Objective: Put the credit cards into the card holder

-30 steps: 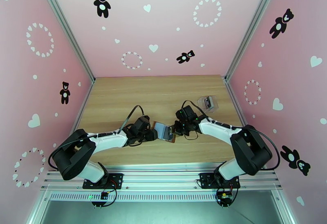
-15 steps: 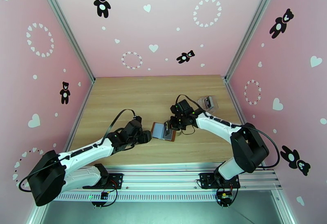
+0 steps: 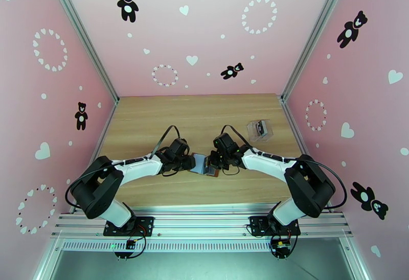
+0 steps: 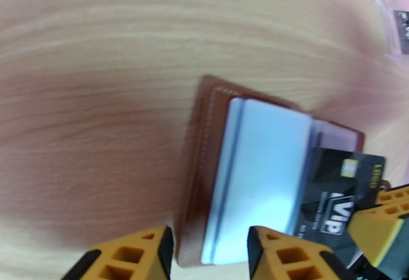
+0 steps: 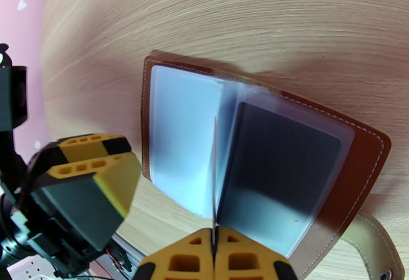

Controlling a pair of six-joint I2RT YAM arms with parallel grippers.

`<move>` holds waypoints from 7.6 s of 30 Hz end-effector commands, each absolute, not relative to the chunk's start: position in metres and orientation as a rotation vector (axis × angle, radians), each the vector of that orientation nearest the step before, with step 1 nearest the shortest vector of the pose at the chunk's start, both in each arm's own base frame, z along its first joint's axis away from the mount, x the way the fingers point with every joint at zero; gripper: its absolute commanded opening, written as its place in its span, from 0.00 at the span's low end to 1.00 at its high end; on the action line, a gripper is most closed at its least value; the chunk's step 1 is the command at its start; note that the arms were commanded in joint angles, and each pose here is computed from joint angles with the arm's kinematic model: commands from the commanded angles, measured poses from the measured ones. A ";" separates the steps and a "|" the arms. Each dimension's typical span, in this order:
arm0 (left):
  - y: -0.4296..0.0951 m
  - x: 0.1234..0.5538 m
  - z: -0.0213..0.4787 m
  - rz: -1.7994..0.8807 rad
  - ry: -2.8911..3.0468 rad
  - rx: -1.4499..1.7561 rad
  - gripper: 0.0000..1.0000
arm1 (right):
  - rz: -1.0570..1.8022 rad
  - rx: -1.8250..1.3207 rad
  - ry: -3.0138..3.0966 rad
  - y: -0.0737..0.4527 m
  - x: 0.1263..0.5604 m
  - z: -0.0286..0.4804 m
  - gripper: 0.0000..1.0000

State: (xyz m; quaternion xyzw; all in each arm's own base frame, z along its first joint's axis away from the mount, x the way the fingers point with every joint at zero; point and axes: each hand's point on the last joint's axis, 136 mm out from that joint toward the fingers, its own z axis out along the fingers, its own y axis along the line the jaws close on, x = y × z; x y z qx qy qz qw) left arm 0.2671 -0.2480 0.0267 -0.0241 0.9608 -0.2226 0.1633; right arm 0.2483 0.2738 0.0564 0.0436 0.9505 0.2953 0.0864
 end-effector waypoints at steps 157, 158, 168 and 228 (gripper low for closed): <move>-0.221 0.244 -0.029 -0.442 2.867 -0.117 0.29 | 1.161 0.283 2.800 0.254 0.244 0.008 0.00; -0.221 0.244 -0.029 -0.442 2.866 -0.117 0.29 | 1.162 0.287 2.803 0.254 0.244 0.006 0.00; -0.220 0.243 -0.030 -0.438 2.869 -0.122 0.29 | 1.169 0.307 2.808 0.253 0.245 0.001 0.00; -0.219 0.239 -0.036 -0.431 2.883 -0.121 0.29 | 1.210 0.343 2.780 0.260 0.256 0.009 0.00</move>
